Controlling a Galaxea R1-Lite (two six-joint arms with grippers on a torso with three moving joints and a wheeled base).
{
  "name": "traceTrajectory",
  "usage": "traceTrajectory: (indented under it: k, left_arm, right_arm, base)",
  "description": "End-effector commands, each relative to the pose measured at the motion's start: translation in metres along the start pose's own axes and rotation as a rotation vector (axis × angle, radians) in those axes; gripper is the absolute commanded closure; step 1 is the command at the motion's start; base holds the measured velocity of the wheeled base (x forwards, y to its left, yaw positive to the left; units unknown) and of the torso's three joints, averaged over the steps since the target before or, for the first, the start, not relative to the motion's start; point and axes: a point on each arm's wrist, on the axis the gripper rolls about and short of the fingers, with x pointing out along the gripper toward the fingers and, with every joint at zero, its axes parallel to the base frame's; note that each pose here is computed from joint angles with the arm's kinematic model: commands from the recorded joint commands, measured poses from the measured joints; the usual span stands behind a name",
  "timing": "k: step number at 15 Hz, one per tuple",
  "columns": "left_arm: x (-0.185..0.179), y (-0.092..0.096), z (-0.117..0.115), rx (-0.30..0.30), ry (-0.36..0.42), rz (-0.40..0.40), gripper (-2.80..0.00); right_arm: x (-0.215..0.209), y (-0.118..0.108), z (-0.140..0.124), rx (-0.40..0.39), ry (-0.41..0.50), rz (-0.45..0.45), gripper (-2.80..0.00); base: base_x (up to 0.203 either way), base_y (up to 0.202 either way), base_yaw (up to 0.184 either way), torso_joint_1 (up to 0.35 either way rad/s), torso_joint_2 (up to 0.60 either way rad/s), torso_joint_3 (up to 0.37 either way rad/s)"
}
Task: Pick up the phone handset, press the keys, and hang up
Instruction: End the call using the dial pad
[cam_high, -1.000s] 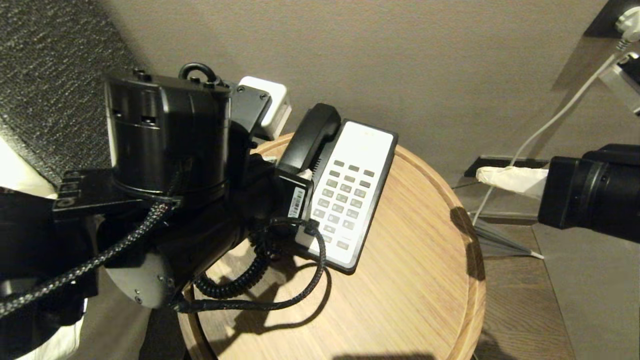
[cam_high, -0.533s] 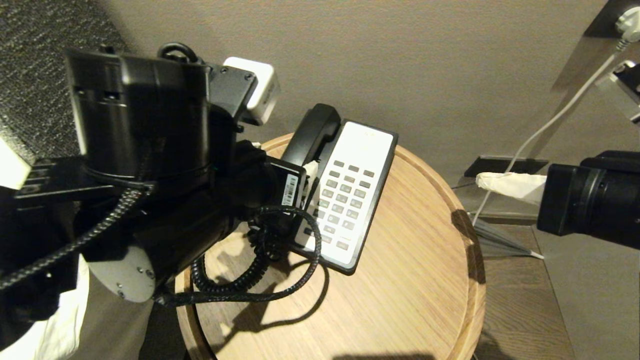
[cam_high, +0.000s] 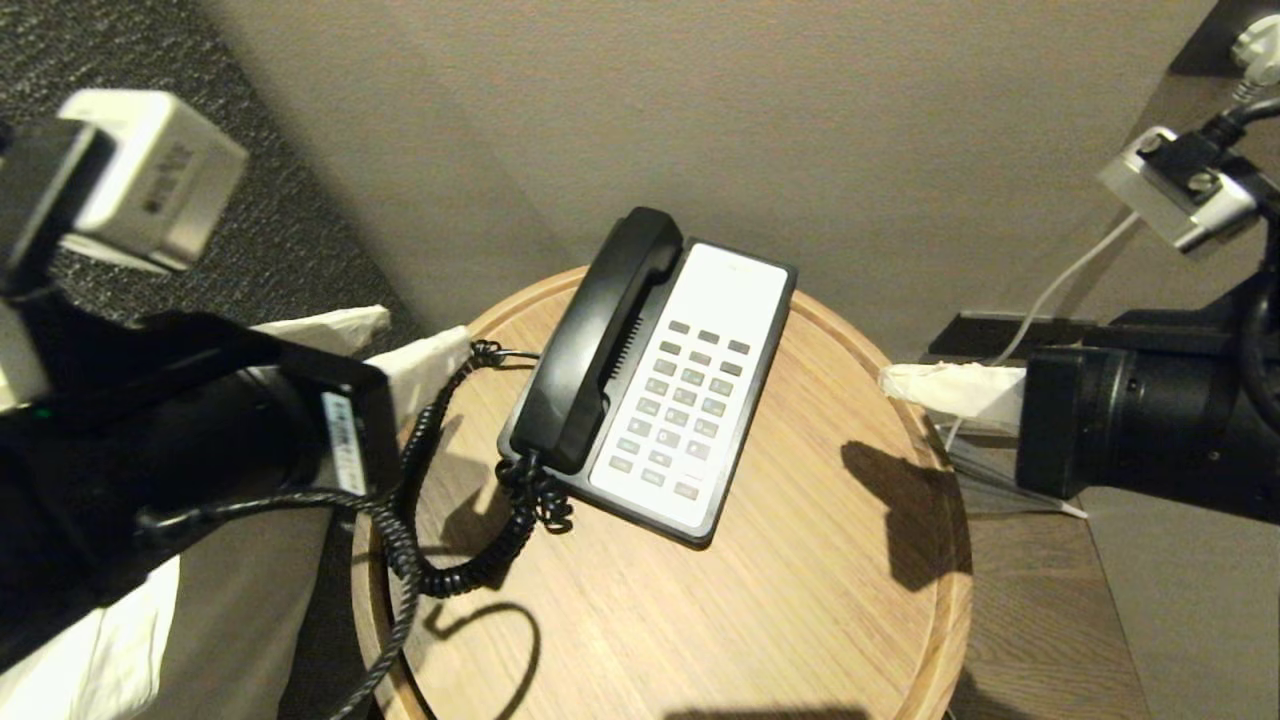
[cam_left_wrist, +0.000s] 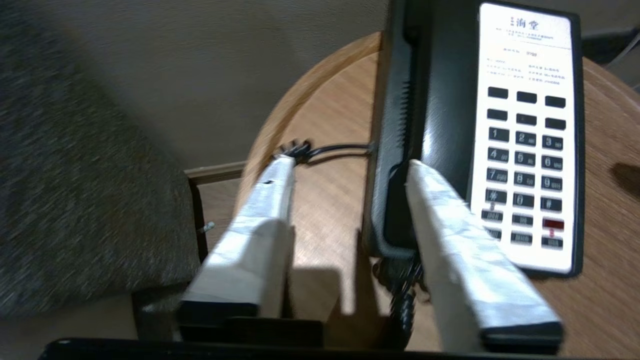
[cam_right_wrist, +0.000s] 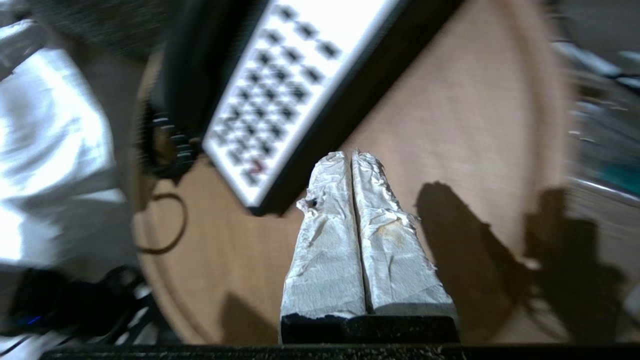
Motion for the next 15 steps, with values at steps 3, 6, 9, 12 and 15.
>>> traceTrajectory:
  k: [3,6,9,12,15]
  left_arm:
    - [-0.064,0.041,-0.002,-0.115,-0.138,-0.034,0.0]
    - [-0.075,0.048,-0.008,-0.164,-0.128,-0.051,0.0]
    - [-0.078,0.049,-0.008,-0.173,-0.134,-0.052,0.0]
    - [-0.079,0.05,-0.012,-0.176,-0.126,-0.055,0.0]
    - [-0.078,0.049,-0.013,-0.177,-0.12,-0.062,0.0]
  right_arm:
    - [0.036,0.028,-0.002,-0.021,0.07,0.147,0.0]
    - [0.068,0.034,-0.011,-0.035,0.117,0.139,0.0]
    - [0.085,0.036,-0.018,-0.042,0.15,0.143,0.0]
    - [0.081,0.039,-0.019,-0.032,0.179,0.216,0.0]
    - [0.078,0.039,-0.02,-0.032,0.195,0.232,0.0]
  base:
    - [0.0,0.0,0.0,0.0,0.0,0.0]
    - [0.0,0.0,0.0,0.0,0.0,0.0]
    - [0.0,0.0,0.0,0.0,0.0,0.0]
    - [0.0,0.0,0.0,0.0,0.0,0.0]
    - [0.0,0.0,0.0,0.0,0.0,0.0]
